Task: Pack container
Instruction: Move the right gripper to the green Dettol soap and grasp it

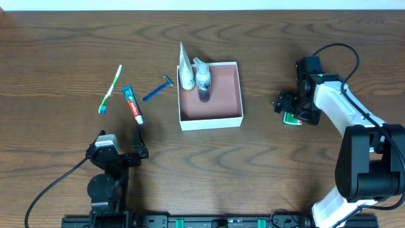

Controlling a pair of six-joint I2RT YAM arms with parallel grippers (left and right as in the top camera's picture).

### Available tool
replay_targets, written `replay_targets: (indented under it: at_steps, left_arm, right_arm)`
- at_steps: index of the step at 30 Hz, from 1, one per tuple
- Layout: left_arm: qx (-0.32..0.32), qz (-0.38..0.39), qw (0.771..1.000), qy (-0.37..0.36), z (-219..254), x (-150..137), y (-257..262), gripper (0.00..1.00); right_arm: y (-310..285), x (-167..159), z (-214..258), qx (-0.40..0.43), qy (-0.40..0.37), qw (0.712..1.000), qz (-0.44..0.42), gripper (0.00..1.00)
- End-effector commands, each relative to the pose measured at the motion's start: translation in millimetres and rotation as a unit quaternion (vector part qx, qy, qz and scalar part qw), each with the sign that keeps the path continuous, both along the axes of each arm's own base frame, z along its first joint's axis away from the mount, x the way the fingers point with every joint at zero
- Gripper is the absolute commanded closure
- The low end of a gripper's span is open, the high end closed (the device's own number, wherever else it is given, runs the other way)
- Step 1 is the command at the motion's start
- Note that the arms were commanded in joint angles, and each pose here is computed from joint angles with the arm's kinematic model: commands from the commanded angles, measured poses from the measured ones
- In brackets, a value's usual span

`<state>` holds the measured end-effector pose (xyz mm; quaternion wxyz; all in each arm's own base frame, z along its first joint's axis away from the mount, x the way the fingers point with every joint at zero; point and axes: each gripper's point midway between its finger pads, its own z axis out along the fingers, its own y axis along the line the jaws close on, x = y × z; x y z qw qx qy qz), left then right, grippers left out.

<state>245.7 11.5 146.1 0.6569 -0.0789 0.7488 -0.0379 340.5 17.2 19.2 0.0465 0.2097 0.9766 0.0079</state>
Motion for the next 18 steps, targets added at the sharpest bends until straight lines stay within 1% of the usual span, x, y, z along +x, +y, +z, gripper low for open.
replay_targets:
  at_steps: [1,4,6,10,12,18]
  left_arm:
    - [0.006,0.004,1.0,0.026,-16.2,-1.4,2.1,0.02]
    - [0.006,0.004,1.0,0.026,-16.2,-1.4,2.1,0.02]
    - [0.006,0.004,1.0,0.026,-16.2,-1.4,2.1,0.02]
    - [0.006,0.004,1.0,0.026,-16.2,-1.4,2.1,0.02]
    - [0.006,0.004,1.0,0.026,-16.2,-1.4,2.1,0.02]
    - [0.006,0.004,1.0,0.026,-16.2,-1.4,2.1,0.02]
  right_arm:
    - [-11.1,-3.8,-0.8,-0.019,0.005,0.994,-0.103,0.1]
    - [-11.1,-5.9,-1.0,-0.015,0.007,0.988,-0.157,0.08]
    - [-11.0,-7.7,-1.1,-0.011,0.009,0.979,-0.203,0.08]
    - [-10.4,-8.0,-1.1,-0.004,0.008,0.964,-0.267,0.08]
    - [-10.6,-8.0,-1.1,-0.001,0.006,0.952,-0.307,0.09]
    - [-10.2,-3.7,-0.8,0.014,-0.006,0.903,-0.43,0.1]
